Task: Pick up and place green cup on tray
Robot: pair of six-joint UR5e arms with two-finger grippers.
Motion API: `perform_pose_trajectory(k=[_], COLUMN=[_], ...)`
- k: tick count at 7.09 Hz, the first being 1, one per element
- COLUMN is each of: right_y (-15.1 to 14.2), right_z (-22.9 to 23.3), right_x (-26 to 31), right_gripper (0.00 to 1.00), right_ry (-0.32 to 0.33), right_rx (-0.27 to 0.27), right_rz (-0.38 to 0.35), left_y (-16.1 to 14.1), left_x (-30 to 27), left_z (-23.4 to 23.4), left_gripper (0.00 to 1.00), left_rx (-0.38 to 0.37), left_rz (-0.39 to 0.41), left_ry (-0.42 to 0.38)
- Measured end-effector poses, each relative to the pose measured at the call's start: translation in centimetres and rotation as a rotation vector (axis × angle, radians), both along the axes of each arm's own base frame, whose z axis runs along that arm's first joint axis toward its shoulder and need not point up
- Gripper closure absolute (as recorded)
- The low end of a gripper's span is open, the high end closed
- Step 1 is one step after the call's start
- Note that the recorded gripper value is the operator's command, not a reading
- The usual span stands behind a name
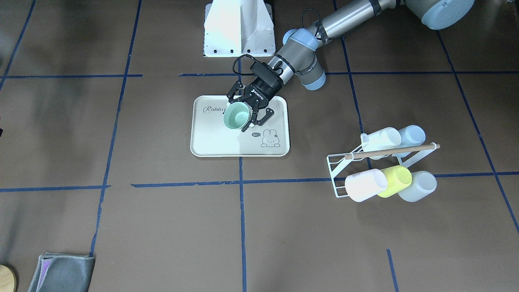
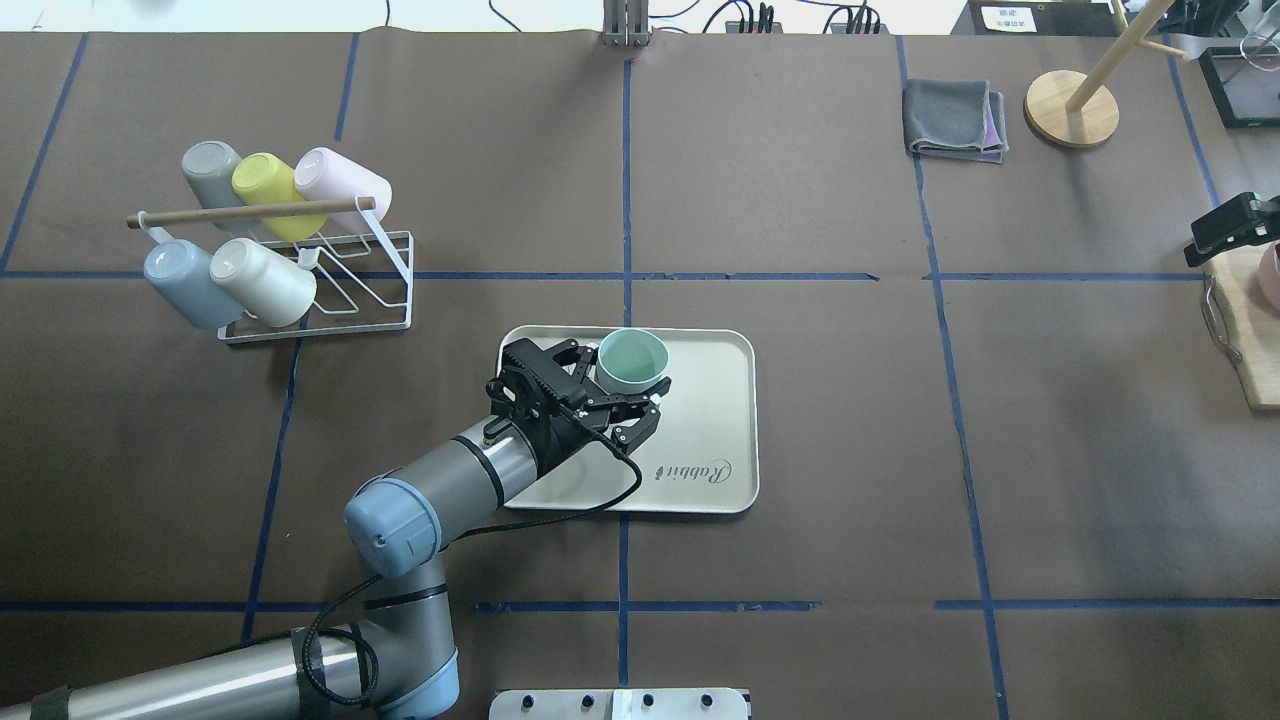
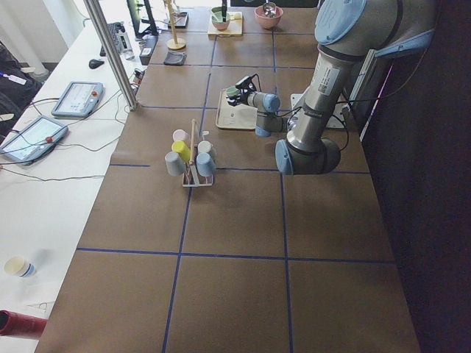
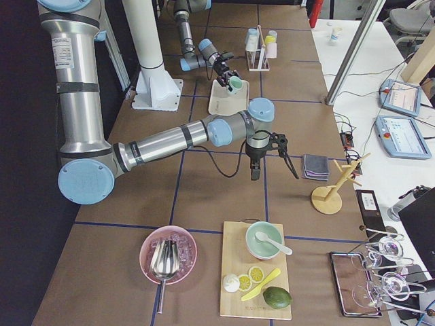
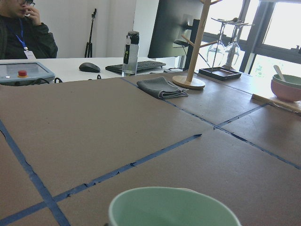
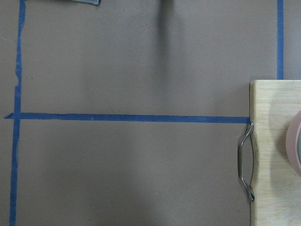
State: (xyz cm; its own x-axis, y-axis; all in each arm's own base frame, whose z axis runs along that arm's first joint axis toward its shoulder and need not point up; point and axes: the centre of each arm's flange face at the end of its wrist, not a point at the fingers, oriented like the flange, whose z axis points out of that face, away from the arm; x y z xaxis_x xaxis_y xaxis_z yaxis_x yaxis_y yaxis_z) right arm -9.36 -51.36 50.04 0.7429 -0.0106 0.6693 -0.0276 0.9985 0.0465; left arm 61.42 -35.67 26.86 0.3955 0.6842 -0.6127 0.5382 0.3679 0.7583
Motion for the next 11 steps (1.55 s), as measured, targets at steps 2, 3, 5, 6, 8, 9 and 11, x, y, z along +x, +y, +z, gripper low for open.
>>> perform_pose_trajectory(k=[2, 3, 5, 6, 8, 9, 11], right_y=[0.0, 0.0, 0.0, 0.0, 0.0, 0.0, 0.0], right_z=[0.0, 0.0, 0.0, 0.0, 0.0, 0.0, -0.1], right_x=[0.0, 0.0, 0.0, 0.0, 0.0, 0.0, 0.0], right_gripper=[0.00, 0.00, 0.00, 0.00, 0.00, 0.00, 0.00], right_ry=[0.000, 0.000, 0.000, 0.000, 0.000, 0.000, -0.001], right_rx=[0.000, 0.000, 0.000, 0.000, 0.000, 0.000, 0.002], right_rz=[0.000, 0.000, 0.000, 0.000, 0.000, 0.000, 0.000], left_y=[0.0, 0.0, 0.0, -0.1, -0.1, -0.2, -0.2], left_x=[0.0, 0.0, 0.0, 0.0, -0.1, -0.4, -2.0], left_z=[0.0, -0.1, -0.1, -0.1, -0.5, -1.1, -5.3], left_gripper=[0.01, 0.01, 0.01, 0.01, 0.01, 0.01, 0.01], left_rx=[-0.001, -0.001, -0.001, -0.002, -0.001, 0.000, -0.007], left_rz=[0.000, 0.000, 0.000, 0.000, 0.000, -0.002, -0.008], left_ry=[0.000, -0.001, -0.001, -0.002, 0.003, 0.002, -0.031])
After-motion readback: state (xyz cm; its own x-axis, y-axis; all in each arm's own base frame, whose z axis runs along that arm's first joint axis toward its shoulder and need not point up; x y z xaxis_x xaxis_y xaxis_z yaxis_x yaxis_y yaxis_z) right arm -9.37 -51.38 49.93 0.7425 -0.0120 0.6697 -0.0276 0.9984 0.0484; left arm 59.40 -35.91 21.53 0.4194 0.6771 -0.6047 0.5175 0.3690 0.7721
